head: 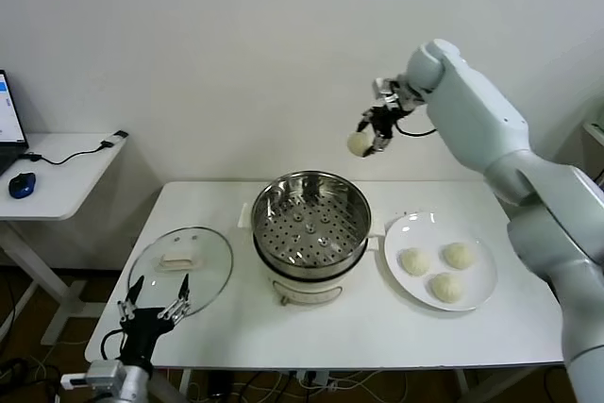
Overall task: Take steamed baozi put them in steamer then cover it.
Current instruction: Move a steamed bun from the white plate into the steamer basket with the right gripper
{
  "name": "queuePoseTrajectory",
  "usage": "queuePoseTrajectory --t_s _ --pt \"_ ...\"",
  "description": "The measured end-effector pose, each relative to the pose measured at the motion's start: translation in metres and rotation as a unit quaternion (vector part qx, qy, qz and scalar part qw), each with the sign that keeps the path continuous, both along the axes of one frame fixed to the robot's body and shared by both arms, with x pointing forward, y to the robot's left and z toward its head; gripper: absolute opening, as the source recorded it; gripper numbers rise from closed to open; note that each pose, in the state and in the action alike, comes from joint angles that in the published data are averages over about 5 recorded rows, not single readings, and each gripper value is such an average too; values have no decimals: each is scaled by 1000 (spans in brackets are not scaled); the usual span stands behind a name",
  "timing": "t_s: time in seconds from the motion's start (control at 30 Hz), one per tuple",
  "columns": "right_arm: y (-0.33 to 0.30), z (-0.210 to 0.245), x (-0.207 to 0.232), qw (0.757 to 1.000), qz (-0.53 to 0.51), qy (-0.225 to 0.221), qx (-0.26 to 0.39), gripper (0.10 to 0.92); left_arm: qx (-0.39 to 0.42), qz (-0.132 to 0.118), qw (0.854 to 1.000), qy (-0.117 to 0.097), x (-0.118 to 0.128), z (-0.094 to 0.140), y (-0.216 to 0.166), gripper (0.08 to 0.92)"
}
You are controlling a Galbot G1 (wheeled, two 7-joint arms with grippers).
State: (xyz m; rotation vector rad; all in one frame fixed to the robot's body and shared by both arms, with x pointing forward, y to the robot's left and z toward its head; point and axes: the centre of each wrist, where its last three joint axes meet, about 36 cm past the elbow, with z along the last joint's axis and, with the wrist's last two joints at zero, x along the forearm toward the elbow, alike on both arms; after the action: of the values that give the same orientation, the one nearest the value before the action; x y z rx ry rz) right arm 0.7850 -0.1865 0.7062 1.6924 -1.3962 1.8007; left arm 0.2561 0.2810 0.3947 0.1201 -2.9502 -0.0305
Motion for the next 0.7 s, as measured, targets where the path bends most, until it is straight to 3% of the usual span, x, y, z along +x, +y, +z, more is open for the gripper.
queuePoseTrajectory --t_s 0.33,0.7 --pt "62 -23 -9 974 209 -53 -64 679 -2 2 1000 -3 2 1 0 823" --pt "98 -62 -16 944 305 -56 -110 679 -2 5 1000 -2 2 1 2 823"
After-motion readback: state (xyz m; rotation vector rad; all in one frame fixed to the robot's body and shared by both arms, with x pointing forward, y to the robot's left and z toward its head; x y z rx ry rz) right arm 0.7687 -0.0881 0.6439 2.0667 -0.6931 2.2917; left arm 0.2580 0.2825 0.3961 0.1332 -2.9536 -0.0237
